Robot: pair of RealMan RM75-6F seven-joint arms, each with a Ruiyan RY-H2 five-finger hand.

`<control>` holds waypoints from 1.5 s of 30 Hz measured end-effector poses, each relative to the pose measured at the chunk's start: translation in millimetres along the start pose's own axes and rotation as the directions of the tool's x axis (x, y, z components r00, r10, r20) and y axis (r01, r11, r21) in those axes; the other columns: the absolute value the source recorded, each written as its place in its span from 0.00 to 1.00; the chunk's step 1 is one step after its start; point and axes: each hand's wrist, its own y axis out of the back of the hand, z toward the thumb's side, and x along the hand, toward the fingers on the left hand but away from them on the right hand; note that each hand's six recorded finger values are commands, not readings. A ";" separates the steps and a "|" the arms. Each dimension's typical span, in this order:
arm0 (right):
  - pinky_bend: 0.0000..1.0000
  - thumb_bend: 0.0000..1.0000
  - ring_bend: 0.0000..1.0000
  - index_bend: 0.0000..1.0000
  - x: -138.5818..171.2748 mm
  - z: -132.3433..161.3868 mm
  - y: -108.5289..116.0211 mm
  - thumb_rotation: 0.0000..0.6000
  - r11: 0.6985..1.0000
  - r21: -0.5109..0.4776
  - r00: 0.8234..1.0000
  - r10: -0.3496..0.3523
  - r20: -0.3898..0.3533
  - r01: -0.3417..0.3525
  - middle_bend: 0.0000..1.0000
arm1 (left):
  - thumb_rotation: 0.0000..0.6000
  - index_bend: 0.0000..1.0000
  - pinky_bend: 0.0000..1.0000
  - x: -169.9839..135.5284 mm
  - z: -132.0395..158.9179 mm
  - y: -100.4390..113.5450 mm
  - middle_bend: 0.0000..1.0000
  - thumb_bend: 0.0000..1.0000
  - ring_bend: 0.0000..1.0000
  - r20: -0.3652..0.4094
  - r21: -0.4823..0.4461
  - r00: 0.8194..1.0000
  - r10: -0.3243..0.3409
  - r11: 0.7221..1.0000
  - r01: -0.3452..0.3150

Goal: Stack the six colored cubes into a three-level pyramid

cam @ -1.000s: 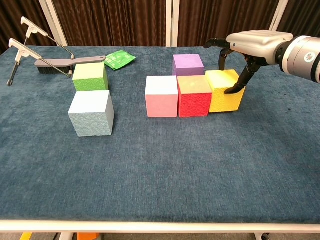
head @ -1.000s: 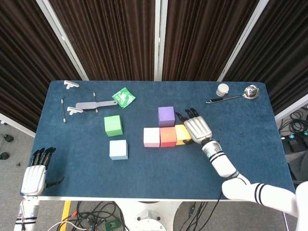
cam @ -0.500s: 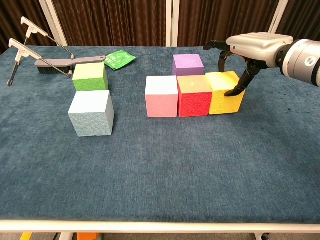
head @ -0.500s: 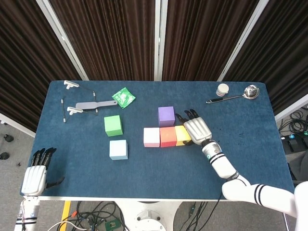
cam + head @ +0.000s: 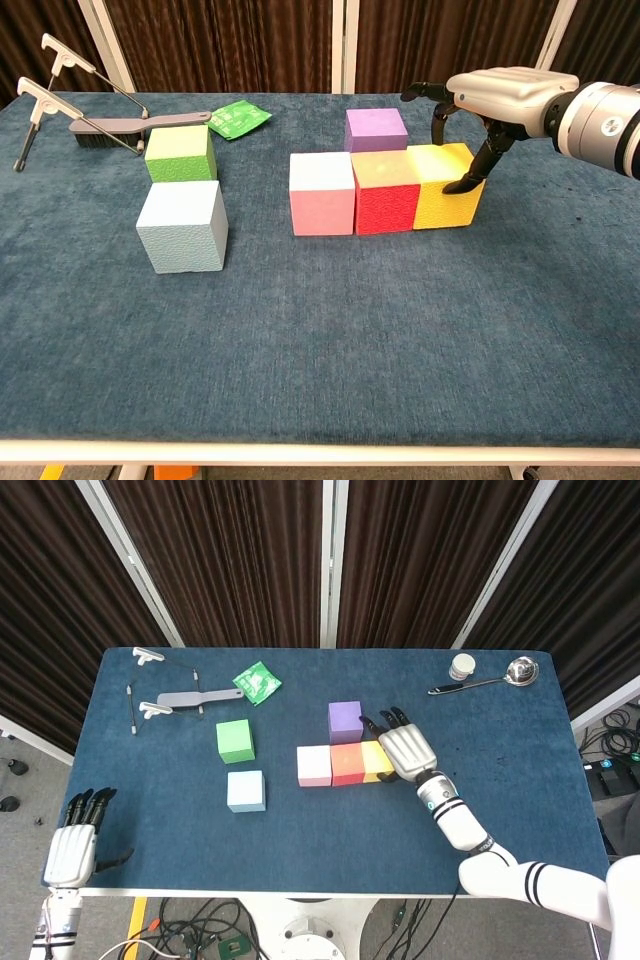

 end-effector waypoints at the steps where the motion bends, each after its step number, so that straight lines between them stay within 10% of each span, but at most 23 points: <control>1: 0.00 0.09 0.07 0.00 0.0 0.2 0.1 1.00 1.000 -0.001 1.000 0.000 -0.001 0.000 0.48 | 1.00 0.12 0.00 -0.1 -0.1 0.1 0.09 0.04 0.00 0.000 0.000 1.000 0.000 1.000 0.000; 27: 0.00 0.09 0.07 0.00 -2.7 0.7 -3.8 1.00 1.000 -0.010 1.000 0.003 -0.003 -0.003 0.47 | 1.00 0.12 0.00 -0.6 -0.2 0.1 0.09 0.04 0.00 -0.001 0.003 1.000 -0.004 1.000 0.004; 45: 0.00 0.00 0.00 0.00 0.0 -4.1 -4.5 1.00 0.999 -0.025 0.999 0.035 0.001 -0.035 0.09 | 1.00 0.12 0.00 -1.0 -0.8 -1.2 0.09 0.04 0.00 -0.004 0.003 1.000 -0.009 1.000 0.009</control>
